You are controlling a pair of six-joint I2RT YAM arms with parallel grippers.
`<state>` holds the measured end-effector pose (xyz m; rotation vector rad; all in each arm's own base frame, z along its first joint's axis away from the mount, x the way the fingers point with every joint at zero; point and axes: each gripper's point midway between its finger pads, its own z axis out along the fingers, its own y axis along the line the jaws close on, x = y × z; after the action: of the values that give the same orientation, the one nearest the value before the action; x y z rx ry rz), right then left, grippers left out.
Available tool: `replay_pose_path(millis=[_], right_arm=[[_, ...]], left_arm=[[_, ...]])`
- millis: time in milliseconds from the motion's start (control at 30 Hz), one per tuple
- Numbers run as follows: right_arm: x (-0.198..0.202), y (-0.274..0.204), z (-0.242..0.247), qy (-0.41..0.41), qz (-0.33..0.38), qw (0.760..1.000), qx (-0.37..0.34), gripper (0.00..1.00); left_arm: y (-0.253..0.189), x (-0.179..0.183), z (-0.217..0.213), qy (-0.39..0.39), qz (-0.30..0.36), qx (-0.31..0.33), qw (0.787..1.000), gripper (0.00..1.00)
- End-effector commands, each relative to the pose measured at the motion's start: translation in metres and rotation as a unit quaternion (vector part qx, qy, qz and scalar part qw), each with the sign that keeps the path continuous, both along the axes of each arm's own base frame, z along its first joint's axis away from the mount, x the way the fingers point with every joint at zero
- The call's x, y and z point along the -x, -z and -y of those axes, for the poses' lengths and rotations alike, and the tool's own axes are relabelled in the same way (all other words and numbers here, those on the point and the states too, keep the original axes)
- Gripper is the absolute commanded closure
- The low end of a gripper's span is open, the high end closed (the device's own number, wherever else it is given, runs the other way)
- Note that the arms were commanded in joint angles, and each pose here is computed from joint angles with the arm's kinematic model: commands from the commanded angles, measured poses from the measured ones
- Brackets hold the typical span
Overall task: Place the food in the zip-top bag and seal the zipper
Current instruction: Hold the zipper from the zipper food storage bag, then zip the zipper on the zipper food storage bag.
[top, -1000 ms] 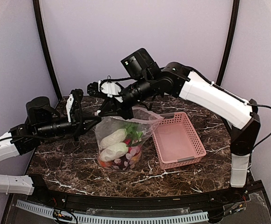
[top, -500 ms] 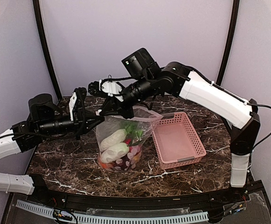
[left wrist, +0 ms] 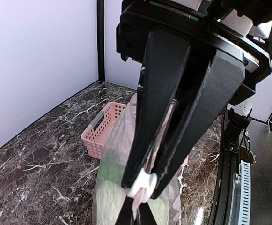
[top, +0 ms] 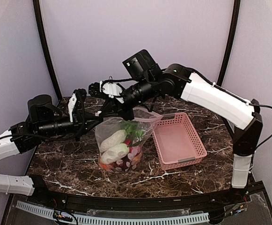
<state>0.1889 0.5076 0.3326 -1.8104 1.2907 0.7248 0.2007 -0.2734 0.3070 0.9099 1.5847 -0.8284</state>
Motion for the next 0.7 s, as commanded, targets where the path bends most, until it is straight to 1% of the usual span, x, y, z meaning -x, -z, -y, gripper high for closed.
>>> replay_pose_path(millis=[0,267,400,667], right_arm=[[-0.012,-0.001,0.019,0.023,-0.006,1.000,0.008,1.00],[-0.027,0.010,0.050,0.052,-0.005,0.998,0.032,1.00],[-0.036,0.024,0.070,0.072,-0.013,0.996,0.054,1.00],[-0.060,0.040,0.116,0.121,-0.036,0.989,0.077,1.00]], left_arm=[[-0.017,0.001,-0.013,-0.025,0.038,0.009,0.999,0.99],[-0.013,-0.002,-0.023,-0.052,0.047,0.005,0.998,0.99],[-0.010,-0.002,-0.027,-0.060,0.046,-0.003,0.997,0.99],[-0.004,-0.006,-0.027,-0.067,0.042,-0.010,0.997,0.99]])
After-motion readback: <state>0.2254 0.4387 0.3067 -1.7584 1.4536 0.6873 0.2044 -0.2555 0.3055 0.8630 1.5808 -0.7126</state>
